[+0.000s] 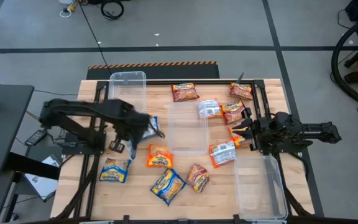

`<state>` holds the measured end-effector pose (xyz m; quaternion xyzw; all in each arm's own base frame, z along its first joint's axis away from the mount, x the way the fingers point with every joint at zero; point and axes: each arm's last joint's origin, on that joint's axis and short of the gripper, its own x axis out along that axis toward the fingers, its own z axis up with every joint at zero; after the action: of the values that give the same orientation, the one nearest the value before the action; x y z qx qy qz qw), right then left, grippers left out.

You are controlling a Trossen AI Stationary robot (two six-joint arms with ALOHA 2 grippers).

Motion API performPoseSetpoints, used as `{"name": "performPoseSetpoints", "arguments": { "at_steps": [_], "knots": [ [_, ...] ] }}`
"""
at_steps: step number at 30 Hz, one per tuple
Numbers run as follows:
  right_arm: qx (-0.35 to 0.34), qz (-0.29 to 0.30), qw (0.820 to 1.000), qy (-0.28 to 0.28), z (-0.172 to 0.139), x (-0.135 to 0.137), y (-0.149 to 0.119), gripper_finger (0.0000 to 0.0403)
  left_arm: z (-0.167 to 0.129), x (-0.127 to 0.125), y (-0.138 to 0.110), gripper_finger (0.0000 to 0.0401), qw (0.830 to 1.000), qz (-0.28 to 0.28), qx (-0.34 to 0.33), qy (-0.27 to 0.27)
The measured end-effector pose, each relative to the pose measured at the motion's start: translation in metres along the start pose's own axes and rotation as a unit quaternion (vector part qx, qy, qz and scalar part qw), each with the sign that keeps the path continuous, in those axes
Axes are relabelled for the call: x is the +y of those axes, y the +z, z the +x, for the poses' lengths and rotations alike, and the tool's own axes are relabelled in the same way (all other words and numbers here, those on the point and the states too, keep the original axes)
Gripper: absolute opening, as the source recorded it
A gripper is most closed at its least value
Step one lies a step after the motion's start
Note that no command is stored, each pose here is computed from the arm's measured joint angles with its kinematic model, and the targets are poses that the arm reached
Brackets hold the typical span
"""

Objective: Sort Maruchan noodles
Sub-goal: Put the blue noodle pack into the top transparent bin

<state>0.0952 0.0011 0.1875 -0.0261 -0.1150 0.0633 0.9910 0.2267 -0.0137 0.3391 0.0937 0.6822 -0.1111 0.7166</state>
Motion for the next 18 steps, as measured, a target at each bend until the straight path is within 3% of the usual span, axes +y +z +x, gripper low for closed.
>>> {"name": "performPoseSetpoints", "arguments": {
  "at_steps": [4, 7, 13, 18],
  "knots": [
    [-0.002, 0.0, 1.0, 0.001, 0.0, 0.0, 0.0, 0.0064, -0.041, 0.001, -0.026, 0.0001, 0.993, -0.067, -0.09, 0.025],
    [-0.006, -0.001, 1.0, 0.002, 0.0, 0.0, 0.001, 0.0064, -0.065, 0.003, -0.046, 0.0001, 0.979, -0.13, -0.144, 0.062],
    [-0.009, -0.002, 1.0, 0.002, 0.0, 0.0, 0.002, 0.0064, -0.098, 0.014, -0.085, 0.0001, 0.924, -0.267, -0.209, 0.175],
    [-0.012, -0.002, 1.0, 0.003, 0.0, 0.0, 0.002, 0.0064, -0.105, 0.03, -0.105, 0.0001, 0.87, -0.364, -0.194, 0.27]
  ]
}}
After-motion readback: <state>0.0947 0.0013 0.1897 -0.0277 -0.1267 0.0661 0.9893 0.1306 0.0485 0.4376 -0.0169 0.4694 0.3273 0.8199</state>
